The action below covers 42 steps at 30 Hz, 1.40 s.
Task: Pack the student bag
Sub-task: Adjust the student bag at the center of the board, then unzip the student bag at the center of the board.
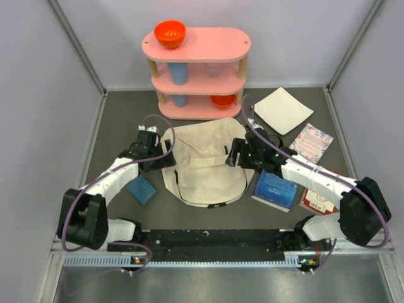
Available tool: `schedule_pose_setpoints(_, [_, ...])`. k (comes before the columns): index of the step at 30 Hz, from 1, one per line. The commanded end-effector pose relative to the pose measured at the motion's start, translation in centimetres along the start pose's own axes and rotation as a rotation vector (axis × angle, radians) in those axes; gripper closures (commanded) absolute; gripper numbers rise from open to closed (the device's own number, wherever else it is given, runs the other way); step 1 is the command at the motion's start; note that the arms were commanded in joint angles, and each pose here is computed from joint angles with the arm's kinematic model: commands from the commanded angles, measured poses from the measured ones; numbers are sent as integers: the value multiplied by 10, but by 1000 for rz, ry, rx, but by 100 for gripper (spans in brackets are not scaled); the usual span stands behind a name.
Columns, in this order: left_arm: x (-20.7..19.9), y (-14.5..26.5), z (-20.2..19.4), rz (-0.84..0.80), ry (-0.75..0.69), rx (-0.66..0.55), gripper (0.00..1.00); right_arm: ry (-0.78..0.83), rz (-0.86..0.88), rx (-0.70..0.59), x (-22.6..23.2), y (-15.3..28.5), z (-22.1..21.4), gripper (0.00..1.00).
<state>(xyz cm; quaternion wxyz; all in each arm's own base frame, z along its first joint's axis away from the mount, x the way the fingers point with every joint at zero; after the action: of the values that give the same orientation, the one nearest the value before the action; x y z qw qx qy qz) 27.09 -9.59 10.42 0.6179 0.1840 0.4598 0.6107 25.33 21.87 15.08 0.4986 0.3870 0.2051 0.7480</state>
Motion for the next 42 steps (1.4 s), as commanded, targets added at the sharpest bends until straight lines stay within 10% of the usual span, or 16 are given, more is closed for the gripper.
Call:
schedule_pose_setpoints(1, [3, -11, 12, 41, -9, -16, 9, -31, 62, 31, 20, -6, -25, 32])
schedule_pose_setpoints(13, [7, -42, -5, -69, 72, 77, 25, -41, 353, 29, 117, -20, -42, 50])
schedule_pose_setpoints(25, [5, -47, -23, -143, 104, 145, 83, -65, 445, 114, 179, -76, -52, 57])
schedule_pose_setpoints(42, [6, -36, -16, -154, 99, 116, 98, -81, 296, 201, 170, -125, -86, 65])
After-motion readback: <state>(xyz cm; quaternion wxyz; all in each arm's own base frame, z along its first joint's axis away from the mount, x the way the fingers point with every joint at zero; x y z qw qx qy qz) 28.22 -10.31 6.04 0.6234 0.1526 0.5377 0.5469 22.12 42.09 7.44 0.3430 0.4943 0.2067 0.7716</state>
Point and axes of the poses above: each gripper's point midway between its finger pads, its own y axis back along the fingers, its own x axis along the line the jaws close on, z = x × y, the point moved 4 cm from there along y, back along the fingers, and after that the axes turned 6 degrees about y, right-handed, at the moved point
